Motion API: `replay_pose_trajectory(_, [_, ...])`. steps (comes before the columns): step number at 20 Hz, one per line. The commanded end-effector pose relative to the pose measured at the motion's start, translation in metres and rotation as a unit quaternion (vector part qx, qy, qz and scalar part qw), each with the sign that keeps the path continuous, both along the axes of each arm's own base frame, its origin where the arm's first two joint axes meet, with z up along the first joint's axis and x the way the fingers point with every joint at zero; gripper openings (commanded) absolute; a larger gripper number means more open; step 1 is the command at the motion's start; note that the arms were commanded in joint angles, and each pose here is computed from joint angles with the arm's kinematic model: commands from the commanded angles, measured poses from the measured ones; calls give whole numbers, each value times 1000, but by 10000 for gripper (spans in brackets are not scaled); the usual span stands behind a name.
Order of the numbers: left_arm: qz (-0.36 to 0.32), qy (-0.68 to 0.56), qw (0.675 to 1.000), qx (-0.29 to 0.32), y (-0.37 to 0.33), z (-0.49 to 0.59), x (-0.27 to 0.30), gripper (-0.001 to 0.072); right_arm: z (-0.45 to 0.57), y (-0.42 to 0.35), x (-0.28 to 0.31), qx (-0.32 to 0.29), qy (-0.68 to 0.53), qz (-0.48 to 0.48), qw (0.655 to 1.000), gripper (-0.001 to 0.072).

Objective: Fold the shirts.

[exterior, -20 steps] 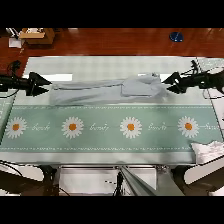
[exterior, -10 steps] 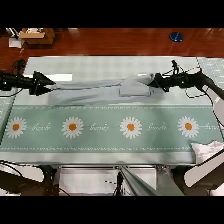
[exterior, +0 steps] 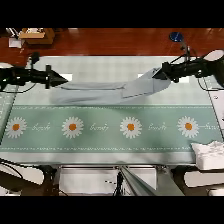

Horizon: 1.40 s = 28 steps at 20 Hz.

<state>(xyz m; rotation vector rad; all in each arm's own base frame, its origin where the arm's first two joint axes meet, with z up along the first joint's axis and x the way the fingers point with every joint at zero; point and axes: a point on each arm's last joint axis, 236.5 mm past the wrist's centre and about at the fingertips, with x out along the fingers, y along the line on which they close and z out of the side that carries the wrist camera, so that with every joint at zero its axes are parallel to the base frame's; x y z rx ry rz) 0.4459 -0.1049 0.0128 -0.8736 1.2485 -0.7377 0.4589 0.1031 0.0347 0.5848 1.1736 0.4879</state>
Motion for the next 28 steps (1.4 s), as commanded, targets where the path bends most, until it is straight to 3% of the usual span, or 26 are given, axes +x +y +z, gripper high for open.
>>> replay_pose_trajectory(1, [-72, -14, 997, -5, -68, 3, -16, 21, 22, -17, -28, -55, 16, -3, 998, 23])
replay_pose_trajectory(9, [-181, -24, 983, 10, -197, -5, -69, 21, 59, -20, -56, -74, 9, -3, 997, 23])
replay_pose_trajectory(22, [-190, 19, 981, 43, -290, -49, -115, 21, 132, -14, -104, -88, -60, 9, 994, 23])
replay_pose_trajectory(28, [-192, 32, 981, 25, -356, -73, -154, 21, 149, -12, -113, -83, -74, -5, 994, 23])
